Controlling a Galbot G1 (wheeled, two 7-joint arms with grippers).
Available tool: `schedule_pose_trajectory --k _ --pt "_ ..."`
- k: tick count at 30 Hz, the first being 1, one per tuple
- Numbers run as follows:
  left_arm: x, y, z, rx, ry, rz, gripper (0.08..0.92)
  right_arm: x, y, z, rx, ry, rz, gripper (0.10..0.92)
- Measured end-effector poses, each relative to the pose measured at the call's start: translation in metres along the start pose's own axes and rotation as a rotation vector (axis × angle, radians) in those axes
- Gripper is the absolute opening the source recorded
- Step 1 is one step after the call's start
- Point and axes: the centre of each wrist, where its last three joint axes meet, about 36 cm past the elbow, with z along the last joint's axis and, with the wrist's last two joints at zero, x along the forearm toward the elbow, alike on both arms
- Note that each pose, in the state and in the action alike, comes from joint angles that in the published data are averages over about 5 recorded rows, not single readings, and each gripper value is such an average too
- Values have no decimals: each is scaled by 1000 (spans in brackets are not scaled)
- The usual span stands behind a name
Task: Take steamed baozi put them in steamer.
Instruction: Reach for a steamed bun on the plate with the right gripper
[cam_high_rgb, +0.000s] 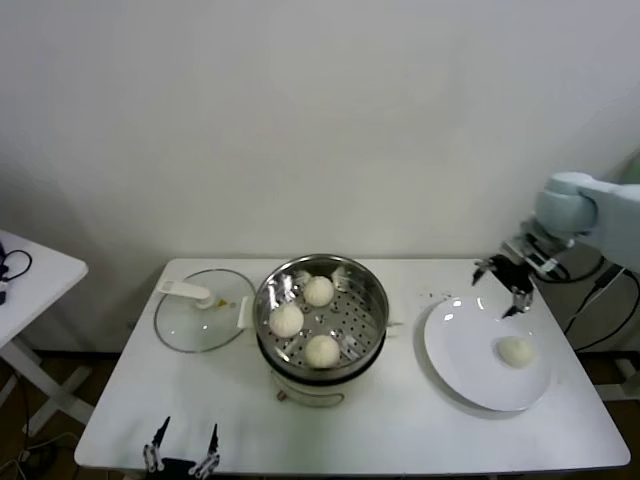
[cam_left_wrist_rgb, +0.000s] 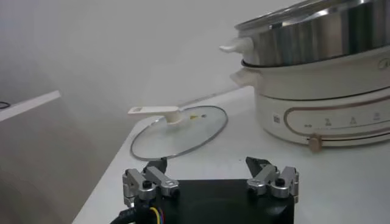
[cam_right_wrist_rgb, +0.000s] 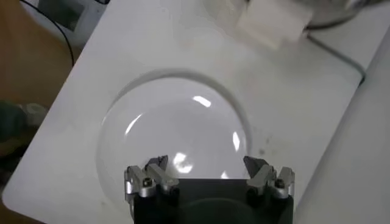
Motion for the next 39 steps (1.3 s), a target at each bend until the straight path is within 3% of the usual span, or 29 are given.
schedule_pose_trajectory --k 18,39 --pt "6 0 4 -25 29 5 823 -103 61 57 -223 70 -23 823" --pt "7 0 6 -34 29 0 823 -149 62 55 -244 92 -3 817"
